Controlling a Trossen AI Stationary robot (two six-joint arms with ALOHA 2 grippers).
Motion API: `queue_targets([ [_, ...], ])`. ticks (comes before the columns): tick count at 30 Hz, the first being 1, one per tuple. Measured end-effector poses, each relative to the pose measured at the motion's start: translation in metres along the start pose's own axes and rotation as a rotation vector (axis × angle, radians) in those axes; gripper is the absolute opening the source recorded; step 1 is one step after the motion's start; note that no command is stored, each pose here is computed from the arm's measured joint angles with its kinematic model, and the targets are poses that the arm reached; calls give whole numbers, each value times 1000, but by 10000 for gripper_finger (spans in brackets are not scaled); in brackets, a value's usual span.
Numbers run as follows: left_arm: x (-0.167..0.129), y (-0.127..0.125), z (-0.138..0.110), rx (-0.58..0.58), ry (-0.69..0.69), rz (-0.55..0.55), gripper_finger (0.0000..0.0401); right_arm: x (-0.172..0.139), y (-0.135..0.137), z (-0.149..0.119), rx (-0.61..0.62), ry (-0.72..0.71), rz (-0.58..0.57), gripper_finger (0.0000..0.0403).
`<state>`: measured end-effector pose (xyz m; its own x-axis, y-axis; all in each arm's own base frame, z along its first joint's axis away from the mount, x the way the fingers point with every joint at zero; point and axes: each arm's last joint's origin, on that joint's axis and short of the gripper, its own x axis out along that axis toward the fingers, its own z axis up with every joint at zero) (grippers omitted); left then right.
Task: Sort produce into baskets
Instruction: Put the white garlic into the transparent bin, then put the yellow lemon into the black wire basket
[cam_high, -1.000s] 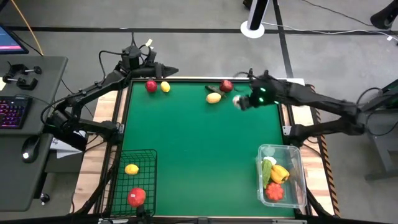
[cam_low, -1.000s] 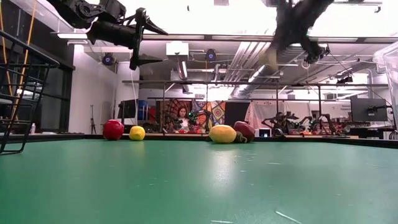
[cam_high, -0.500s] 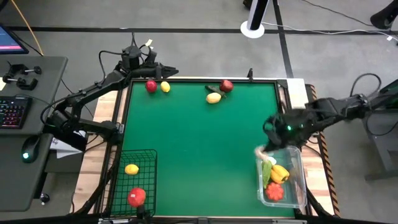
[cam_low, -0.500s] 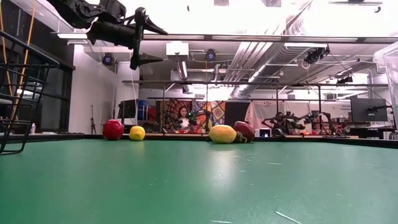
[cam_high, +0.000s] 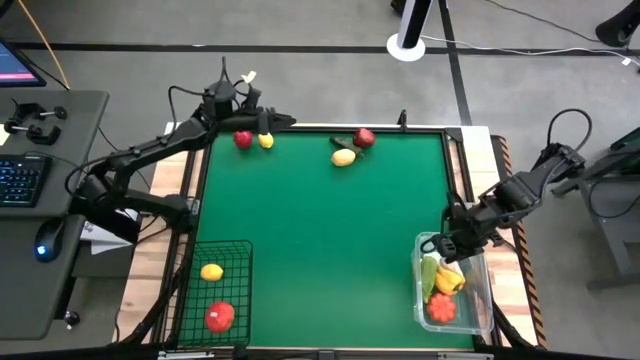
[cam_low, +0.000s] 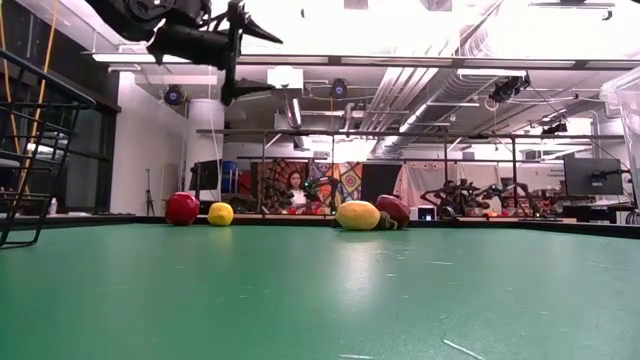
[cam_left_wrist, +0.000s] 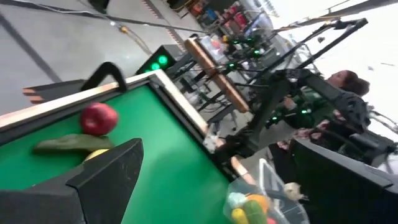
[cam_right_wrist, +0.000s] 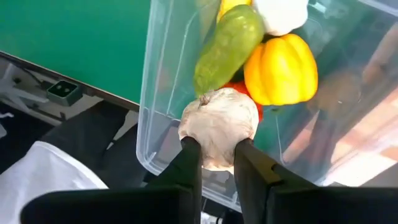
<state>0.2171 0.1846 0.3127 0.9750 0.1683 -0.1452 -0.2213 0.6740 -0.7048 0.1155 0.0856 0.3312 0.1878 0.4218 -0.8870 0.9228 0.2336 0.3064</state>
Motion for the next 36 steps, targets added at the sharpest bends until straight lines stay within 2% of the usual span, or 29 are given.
queue_targets([
  [5, 11, -19, -8, 13, -21, -58, 390, 8, 0, -4, -8, 11, -85, 58],
  [9, 18, -32, -15, 32, -36, -82, 390, 11, -5, -4, 2, 4, -177, 87],
  [15, 21, -39, -19, -6, -35, -99, 390, 11, -7, -5, -9, 4, -191, 189],
  [18, 21, -47, -11, 5, -29, -103, 390, 11, -7, -5, -54, -1, -189, 252],
  [21, 18, -58, 1, 54, 8, -72, 390, 11, -7, -5, -132, 15, -191, 298],
  [24, 13, -71, 20, 133, 102, 18, 390, 11, -6, -5, -143, 9, -189, 322],
  [26, 11, -70, 33, 182, 198, 163, 390, 11, -6, -3, -141, -28, -178, 329],
  [28, 11, -61, 44, 260, 297, 359, 390, 11, -5, -2, -142, -90, -161, 331],
  [32, 13, -19, 55, 310, 529, 719, 390, 10, -4, 2, -140, -207, -127, 332],
  [34, 15, 10, 53, 273, 633, 828, 390, 10, -4, 3, -118, -259, -108, 332],
  [36, 19, 37, 50, 212, 707, 881, 390, 10, -3, 4, -102, -303, -92, 332],
])
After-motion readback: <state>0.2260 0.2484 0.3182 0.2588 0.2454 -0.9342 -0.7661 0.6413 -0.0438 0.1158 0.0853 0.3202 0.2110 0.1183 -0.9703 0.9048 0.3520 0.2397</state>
